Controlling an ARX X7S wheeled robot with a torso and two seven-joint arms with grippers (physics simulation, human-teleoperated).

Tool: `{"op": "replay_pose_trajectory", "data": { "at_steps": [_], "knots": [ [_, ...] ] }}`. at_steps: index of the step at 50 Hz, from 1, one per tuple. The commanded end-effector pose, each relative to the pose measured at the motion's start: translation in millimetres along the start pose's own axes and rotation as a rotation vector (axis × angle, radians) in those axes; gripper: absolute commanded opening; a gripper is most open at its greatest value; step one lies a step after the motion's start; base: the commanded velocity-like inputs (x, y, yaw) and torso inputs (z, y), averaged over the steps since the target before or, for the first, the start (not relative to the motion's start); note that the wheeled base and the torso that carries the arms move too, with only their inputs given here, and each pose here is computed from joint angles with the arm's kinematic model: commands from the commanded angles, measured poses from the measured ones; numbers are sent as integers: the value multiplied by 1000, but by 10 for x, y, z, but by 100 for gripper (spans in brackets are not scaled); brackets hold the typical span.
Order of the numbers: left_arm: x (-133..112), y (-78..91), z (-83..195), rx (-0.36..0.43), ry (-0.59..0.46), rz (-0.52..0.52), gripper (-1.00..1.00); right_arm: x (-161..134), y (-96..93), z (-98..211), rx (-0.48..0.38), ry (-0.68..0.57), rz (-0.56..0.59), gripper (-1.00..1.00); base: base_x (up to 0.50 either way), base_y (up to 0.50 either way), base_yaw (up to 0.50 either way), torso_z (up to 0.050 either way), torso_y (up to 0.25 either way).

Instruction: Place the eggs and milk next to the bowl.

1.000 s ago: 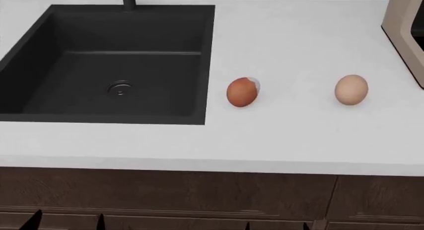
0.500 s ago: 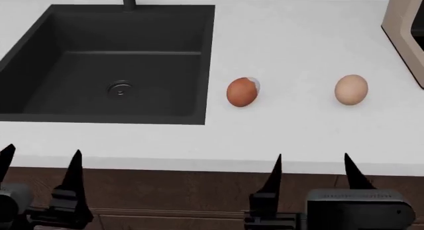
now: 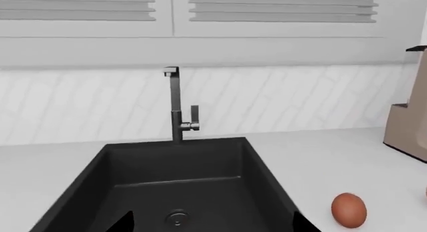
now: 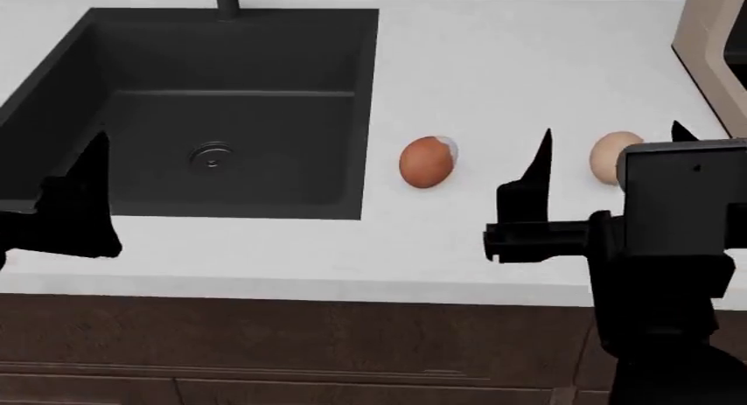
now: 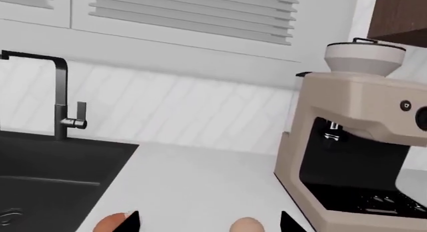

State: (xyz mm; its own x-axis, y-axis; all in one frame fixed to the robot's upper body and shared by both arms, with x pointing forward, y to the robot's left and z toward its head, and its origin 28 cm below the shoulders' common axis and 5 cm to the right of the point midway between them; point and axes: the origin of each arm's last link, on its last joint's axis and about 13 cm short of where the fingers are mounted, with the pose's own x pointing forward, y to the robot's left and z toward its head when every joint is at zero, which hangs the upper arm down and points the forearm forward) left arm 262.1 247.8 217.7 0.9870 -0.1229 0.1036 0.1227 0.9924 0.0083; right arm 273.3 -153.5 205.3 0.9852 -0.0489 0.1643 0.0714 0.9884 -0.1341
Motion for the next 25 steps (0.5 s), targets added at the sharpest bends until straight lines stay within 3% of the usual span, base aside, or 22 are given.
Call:
{"op": "replay_pose_trajectory", "data": {
  "at_steps": [1, 8, 14, 25],
  "knots": [
    [186, 54, 273, -2, 14, -11, 100, 179, -107, 289, 8, 1, 9, 100, 0, 0, 0, 0, 0],
    [177, 57, 230, -16, 16, 5, 100, 177, -77, 269, 13, 5, 22, 100, 0, 0, 0, 0, 0],
    [165, 42, 218, -58, 31, 6, 100, 171, -65, 241, 13, 15, 33, 100, -15, -490, 0, 0, 0],
    [184, 1, 186, -42, 47, -23, 100, 157, -49, 200, 18, 31, 65, 100, -18, -500, 0, 0, 0]
  ]
}}
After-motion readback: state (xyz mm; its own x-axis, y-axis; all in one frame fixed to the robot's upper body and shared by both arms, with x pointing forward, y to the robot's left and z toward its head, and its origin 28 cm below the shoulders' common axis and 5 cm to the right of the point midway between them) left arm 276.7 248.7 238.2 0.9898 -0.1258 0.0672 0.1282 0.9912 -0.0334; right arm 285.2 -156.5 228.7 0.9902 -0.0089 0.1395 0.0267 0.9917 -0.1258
